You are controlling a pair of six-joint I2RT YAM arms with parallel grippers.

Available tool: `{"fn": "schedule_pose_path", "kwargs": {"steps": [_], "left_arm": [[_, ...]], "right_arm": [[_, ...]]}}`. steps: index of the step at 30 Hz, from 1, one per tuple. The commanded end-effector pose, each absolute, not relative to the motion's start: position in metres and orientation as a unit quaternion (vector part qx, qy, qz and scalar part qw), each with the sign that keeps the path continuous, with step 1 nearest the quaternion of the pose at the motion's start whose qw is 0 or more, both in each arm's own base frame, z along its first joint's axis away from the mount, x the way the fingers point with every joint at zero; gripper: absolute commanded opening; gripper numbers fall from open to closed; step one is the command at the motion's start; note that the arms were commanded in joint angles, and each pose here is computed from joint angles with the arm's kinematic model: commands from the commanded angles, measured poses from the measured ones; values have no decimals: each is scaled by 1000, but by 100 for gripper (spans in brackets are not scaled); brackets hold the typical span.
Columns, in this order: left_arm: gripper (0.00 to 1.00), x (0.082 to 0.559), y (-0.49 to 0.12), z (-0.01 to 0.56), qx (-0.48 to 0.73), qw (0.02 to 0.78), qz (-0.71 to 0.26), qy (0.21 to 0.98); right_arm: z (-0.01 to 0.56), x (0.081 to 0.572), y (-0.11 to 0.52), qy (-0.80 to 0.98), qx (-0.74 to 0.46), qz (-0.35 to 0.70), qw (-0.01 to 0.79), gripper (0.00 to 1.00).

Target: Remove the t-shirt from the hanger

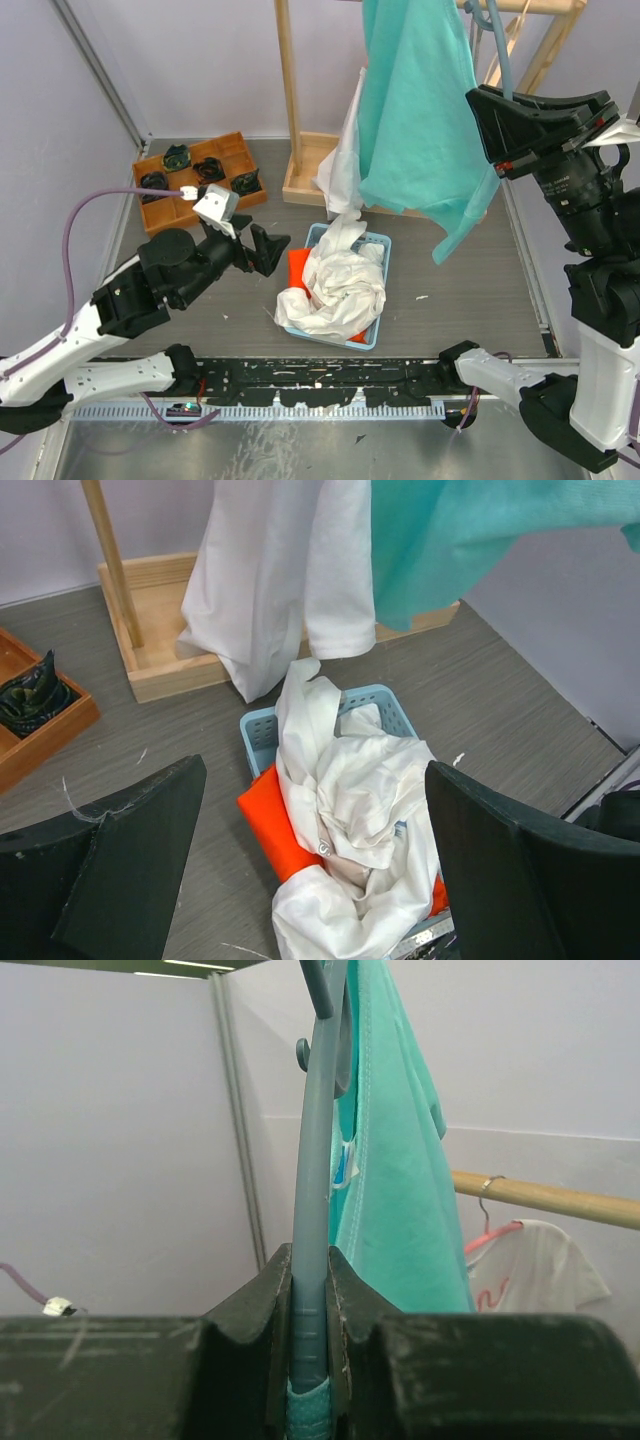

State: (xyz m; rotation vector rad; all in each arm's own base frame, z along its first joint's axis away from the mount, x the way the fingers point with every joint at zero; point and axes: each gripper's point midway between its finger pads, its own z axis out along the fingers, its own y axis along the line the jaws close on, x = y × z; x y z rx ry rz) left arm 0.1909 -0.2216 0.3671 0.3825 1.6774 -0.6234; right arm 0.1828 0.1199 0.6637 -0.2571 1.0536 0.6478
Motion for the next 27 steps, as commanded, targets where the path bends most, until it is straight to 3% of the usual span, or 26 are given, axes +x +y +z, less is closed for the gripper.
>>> {"fn": "schedule_pose_path", "kwargs": {"steps": [1,10,27], "left_arm": [[98,189,-214,387,152,622,-281,714],[98,186,-202,392,141,630,-282,710],[98,206,-201,466,145,703,-237,655]], "right_arm": [[703,146,133,407,-178,349,825,1],[670,174,162,447,-211,376,784,0],[558,241,198,550,-220,385,708,1]]}}
